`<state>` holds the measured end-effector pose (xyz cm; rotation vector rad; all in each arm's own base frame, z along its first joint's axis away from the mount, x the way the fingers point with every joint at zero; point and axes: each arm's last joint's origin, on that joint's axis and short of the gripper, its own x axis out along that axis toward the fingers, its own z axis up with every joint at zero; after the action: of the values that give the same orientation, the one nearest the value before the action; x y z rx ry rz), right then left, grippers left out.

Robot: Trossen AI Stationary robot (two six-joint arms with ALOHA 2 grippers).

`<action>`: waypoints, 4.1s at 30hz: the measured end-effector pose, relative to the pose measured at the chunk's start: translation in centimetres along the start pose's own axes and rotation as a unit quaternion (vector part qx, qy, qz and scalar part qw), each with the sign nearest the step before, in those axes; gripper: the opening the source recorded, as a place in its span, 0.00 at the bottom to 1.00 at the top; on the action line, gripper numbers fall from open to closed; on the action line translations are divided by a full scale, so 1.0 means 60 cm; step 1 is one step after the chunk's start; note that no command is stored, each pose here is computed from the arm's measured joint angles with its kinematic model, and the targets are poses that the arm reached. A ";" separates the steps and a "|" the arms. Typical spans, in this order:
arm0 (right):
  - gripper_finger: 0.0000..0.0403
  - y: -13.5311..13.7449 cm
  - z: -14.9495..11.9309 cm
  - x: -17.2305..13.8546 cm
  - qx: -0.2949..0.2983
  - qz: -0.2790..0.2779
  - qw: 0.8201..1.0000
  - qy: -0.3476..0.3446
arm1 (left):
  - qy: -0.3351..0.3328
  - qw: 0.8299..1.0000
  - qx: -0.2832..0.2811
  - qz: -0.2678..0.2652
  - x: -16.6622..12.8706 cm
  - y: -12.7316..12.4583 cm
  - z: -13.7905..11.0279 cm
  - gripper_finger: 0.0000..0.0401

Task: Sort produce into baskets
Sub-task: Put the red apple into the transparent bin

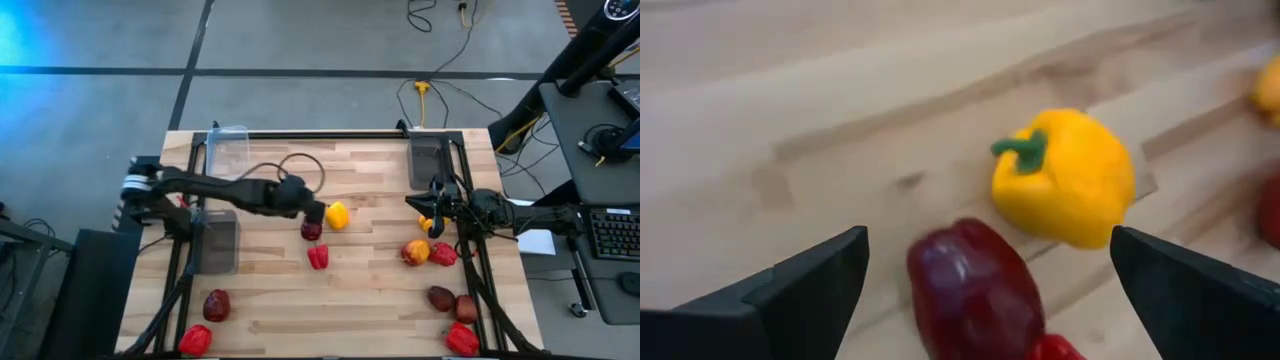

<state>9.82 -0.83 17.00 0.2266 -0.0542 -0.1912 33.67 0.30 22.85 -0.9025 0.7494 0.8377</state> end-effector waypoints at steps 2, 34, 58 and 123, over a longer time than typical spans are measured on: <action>0.07 0.000 0.000 0.000 0.000 0.000 1.000 0.000 | 0.012 1.000 0.002 0.022 -0.001 -0.027 0.002 0.99; 0.07 0.000 0.000 0.000 0.000 0.000 1.000 0.000 | 0.169 0.970 0.057 0.166 0.147 -0.055 -0.047 0.83; 0.07 0.000 0.000 0.000 0.000 0.000 1.000 0.000 | 0.080 0.951 0.072 0.290 -0.054 0.162 0.166 0.72; 0.07 0.000 0.000 0.000 0.000 0.000 1.000 0.000 | -0.019 0.978 0.185 0.097 -0.106 0.167 0.221 0.86</action>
<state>9.81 -0.83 17.00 0.2268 -0.0542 -0.1916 24.70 13.83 30.15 -0.4853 0.9334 0.8483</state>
